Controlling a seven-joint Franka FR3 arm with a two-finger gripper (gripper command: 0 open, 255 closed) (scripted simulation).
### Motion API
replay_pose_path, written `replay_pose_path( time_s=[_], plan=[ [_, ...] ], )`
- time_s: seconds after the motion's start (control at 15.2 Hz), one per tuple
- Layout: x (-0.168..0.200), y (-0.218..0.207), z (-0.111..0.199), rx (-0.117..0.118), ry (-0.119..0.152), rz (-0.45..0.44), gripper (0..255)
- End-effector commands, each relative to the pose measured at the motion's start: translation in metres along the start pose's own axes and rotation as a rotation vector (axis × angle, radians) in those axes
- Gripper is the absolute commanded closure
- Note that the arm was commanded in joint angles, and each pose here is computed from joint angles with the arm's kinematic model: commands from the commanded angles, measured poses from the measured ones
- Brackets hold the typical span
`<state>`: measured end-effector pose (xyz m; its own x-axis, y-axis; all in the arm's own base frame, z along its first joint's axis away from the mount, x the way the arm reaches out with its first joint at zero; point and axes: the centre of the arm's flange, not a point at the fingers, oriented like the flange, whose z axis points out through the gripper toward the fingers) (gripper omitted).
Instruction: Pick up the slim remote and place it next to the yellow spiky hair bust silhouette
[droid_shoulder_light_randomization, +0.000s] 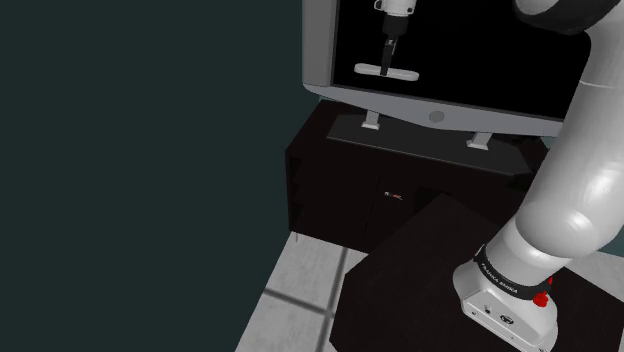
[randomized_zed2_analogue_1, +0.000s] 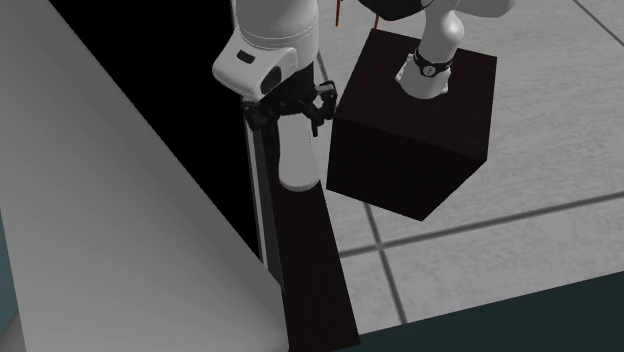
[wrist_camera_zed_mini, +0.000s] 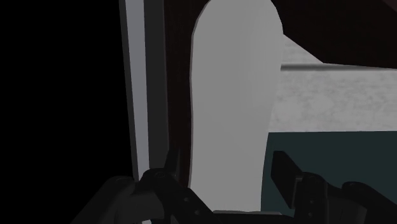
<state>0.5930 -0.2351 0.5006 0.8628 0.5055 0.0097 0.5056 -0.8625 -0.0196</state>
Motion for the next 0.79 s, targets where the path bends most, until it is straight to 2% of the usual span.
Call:
replay_pose_path(
  time_s=[0.0, 0.73],
  plan=[
    [-0.028, 0.0, 0.001, 0.0, 0.001, -0.001, 255],
    [-0.174, -0.001, -0.001, 0.0, 0.001, -0.001, 255]
  ],
)
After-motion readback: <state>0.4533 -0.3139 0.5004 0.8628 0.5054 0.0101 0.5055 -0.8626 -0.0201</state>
